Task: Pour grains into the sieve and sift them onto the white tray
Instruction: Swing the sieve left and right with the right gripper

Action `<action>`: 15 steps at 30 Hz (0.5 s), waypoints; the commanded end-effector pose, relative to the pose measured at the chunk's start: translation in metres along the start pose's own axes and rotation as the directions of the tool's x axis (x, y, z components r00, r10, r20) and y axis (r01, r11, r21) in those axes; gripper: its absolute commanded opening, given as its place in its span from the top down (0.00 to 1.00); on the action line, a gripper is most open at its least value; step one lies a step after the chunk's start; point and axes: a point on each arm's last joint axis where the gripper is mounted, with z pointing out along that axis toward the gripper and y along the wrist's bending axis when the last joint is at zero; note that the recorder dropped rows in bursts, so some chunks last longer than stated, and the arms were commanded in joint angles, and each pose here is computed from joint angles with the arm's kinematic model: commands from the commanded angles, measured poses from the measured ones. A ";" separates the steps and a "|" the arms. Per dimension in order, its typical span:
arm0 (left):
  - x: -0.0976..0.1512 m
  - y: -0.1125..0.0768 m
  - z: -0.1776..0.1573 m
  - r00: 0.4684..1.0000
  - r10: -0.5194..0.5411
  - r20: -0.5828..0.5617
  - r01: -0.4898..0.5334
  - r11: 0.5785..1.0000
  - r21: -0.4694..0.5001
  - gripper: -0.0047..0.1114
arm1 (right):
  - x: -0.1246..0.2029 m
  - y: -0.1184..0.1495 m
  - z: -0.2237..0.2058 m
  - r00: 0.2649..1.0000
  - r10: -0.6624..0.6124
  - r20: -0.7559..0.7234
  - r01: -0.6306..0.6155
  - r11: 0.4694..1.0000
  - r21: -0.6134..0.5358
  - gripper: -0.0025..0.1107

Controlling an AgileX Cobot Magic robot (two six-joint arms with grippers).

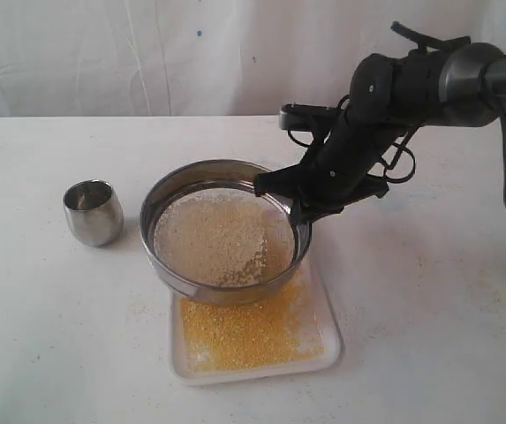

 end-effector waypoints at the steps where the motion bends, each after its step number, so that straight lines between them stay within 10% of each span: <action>1: 0.002 0.000 0.000 1.000 -0.003 -0.012 0.003 1.000 0.000 0.96 | 0.002 0.005 -0.007 1.000 0.010 -0.010 -0.010 0.999 -0.040 0.98; 4: 0.002 0.000 0.000 1.000 -0.003 -0.012 0.003 1.000 0.000 0.96 | -0.012 0.004 -0.008 0.990 0.043 0.133 -0.037 0.998 -0.045 0.98; 8: 0.002 0.000 0.000 1.000 -0.003 -0.012 0.003 1.000 0.000 0.96 | 0.017 0.013 -0.013 0.982 0.074 -0.172 -0.093 0.990 -0.103 0.98; 13: 0.002 0.000 0.000 1.000 -0.003 -0.012 0.003 1.000 0.000 0.96 | -0.011 0.003 -0.012 0.991 0.009 0.136 -0.007 1.000 -0.015 0.98; 15: 0.002 0.000 0.000 1.000 -0.003 -0.012 0.003 1.000 0.000 0.96 | 0.000 0.004 -0.016 0.997 0.071 0.005 -0.071 0.997 -0.039 0.98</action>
